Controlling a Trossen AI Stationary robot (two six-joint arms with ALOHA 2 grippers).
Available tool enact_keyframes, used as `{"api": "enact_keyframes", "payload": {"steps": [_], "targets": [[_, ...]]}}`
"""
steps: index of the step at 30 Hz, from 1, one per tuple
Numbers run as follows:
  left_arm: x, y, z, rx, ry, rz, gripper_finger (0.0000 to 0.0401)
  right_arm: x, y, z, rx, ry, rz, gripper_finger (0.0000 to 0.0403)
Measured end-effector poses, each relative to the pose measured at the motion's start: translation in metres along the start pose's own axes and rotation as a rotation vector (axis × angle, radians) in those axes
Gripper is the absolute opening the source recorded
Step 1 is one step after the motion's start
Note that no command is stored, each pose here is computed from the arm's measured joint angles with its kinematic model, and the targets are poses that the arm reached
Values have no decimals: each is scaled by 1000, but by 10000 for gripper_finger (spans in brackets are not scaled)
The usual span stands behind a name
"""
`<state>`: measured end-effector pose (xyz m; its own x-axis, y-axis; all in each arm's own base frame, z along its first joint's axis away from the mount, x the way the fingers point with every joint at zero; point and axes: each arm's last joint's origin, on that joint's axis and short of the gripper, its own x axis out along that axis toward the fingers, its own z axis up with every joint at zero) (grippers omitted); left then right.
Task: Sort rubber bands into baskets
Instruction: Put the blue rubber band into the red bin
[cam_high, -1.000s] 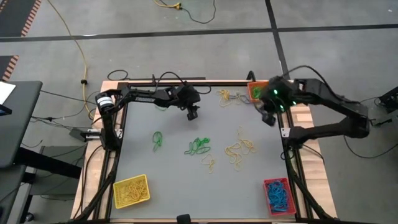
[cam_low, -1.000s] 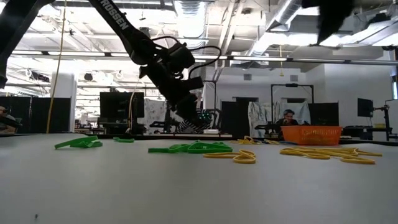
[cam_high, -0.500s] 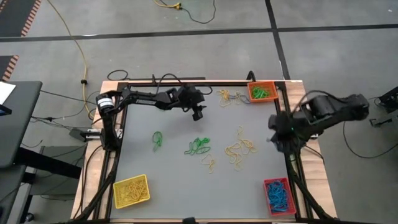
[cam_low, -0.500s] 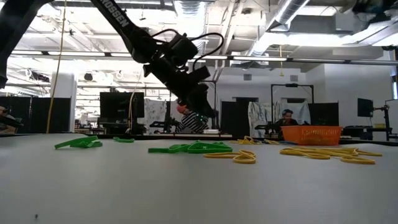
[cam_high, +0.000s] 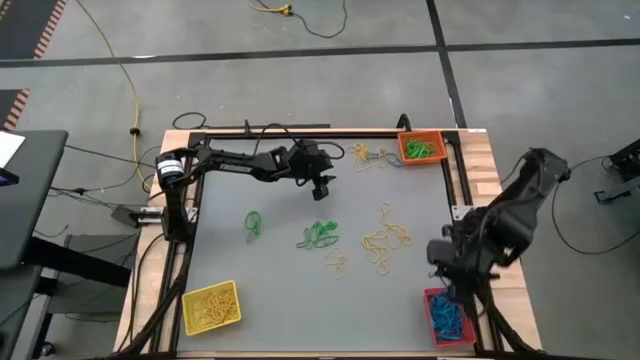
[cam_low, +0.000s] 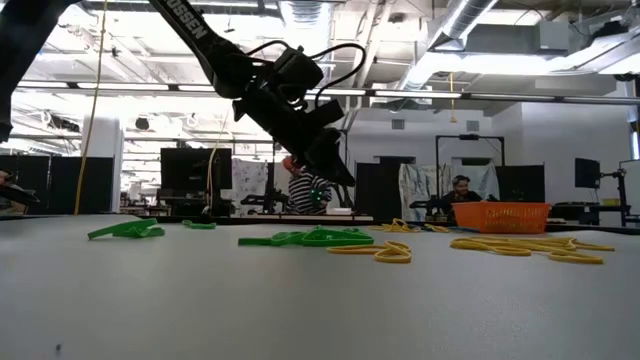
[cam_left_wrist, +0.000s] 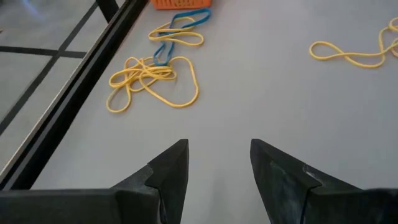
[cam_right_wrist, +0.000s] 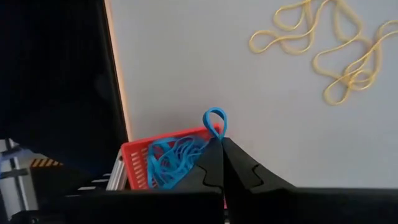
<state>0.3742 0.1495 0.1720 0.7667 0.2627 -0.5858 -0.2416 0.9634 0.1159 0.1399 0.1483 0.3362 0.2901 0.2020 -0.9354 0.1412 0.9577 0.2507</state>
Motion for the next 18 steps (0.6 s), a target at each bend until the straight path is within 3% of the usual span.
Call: {"api": "enact_keyframes", "payload": {"steps": [18], "targets": [[0, -12, 2, 11, -5, -24, 163, 84, 67, -34, 149, 164, -189, 26]]}}
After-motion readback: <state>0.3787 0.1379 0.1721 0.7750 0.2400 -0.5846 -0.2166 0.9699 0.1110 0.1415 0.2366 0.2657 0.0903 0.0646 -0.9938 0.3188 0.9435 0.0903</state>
